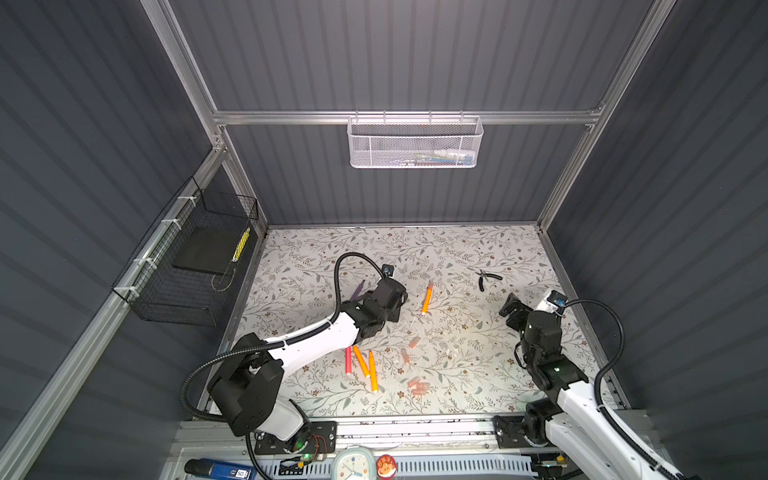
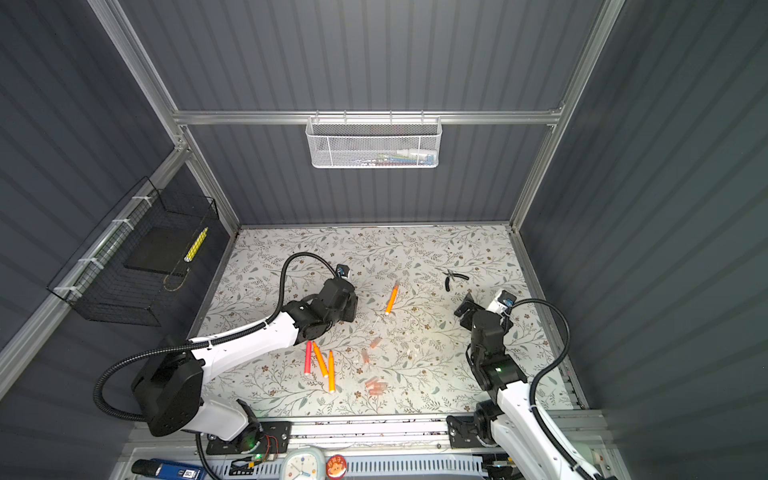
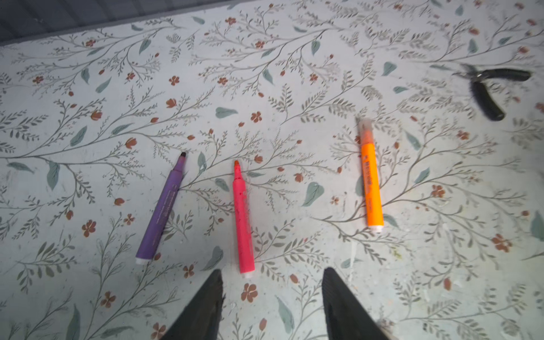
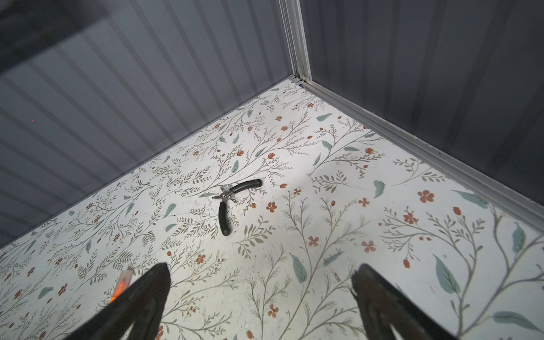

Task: Insert the pens into the pen caps
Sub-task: 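Move the left gripper over the pink marker and grasp it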

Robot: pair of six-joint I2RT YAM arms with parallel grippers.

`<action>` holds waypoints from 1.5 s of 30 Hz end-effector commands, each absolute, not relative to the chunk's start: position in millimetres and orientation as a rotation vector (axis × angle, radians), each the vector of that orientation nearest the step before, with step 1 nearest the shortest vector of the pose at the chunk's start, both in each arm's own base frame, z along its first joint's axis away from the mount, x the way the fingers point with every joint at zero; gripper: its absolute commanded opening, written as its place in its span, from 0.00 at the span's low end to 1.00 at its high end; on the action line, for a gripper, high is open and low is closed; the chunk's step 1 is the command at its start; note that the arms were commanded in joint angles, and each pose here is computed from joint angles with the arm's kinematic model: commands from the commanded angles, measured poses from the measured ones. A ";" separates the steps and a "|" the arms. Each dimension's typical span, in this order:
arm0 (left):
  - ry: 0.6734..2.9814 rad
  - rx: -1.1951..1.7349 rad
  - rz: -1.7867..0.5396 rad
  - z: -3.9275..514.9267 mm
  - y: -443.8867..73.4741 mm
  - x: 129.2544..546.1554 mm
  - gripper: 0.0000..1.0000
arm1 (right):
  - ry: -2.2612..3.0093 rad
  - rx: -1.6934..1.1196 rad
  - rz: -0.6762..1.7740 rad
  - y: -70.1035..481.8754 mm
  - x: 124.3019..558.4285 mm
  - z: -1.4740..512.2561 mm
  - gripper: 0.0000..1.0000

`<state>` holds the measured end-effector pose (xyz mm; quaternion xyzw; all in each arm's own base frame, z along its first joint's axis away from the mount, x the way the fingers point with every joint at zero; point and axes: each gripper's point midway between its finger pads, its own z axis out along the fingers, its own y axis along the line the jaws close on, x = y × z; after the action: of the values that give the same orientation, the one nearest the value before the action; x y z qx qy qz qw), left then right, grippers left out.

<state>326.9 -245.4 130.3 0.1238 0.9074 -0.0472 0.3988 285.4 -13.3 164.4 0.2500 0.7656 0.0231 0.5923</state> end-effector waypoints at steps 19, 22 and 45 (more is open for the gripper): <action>2.522 0.274 -0.055 31.7 -240.0 351.5 0.48 | 1.763 0.571 0.085 -11.8 281.1 163.8 0.99; 2.542 0.277 -0.042 24.3 -240.4 352.3 0.44 | 1.754 0.577 0.086 -12.9 279.9 163.7 0.99; 2.538 0.262 -0.068 24.7 -231.6 346.9 0.03 | 1.742 0.578 0.098 -13.1 276.7 164.6 0.99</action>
<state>355.5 -238.6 26.1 0.0943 0.9480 -0.0215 0.3032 278.9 -11.2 168.4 0.2464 0.7546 0.0428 0.6066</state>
